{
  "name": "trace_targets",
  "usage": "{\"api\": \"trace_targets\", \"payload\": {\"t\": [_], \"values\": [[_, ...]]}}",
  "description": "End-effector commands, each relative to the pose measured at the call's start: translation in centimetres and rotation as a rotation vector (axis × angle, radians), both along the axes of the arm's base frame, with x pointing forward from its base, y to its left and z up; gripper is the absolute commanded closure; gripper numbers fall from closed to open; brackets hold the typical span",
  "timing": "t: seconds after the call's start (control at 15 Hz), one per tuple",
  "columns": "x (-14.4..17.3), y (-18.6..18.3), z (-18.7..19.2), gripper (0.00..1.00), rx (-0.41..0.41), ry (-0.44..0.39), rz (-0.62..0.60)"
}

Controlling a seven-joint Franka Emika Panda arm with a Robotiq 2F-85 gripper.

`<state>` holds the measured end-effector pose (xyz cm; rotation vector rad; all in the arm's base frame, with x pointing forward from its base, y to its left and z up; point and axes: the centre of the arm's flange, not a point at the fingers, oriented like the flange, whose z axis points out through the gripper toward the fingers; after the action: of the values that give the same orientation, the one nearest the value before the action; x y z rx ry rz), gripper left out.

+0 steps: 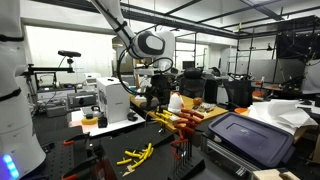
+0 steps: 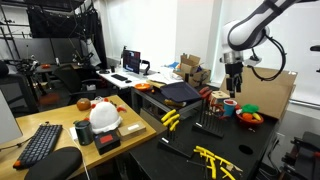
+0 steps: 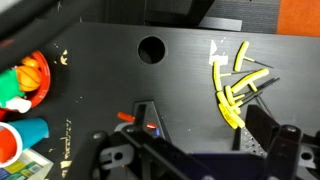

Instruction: Put the metal object with the yellow handle farthest from you on the table

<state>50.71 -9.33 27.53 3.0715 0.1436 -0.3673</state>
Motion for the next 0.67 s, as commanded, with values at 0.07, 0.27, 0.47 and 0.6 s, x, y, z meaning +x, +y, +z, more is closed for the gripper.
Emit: {"api": "trace_targets", "payload": {"t": [0.07, 0.27, 0.47, 0.6], "values": [[5.6, 1.9, -4.3, 0.00, 0.059, 0.038, 0.090], [8.0, 3.9, -6.7, 0.00, 0.087, 0.045, 0.125], [9.6, 6.3, -8.2, 0.00, 0.150, 0.013, 0.136], [10.7, 8.4, -9.1, 0.00, 0.193, -0.005, 0.134]]}}
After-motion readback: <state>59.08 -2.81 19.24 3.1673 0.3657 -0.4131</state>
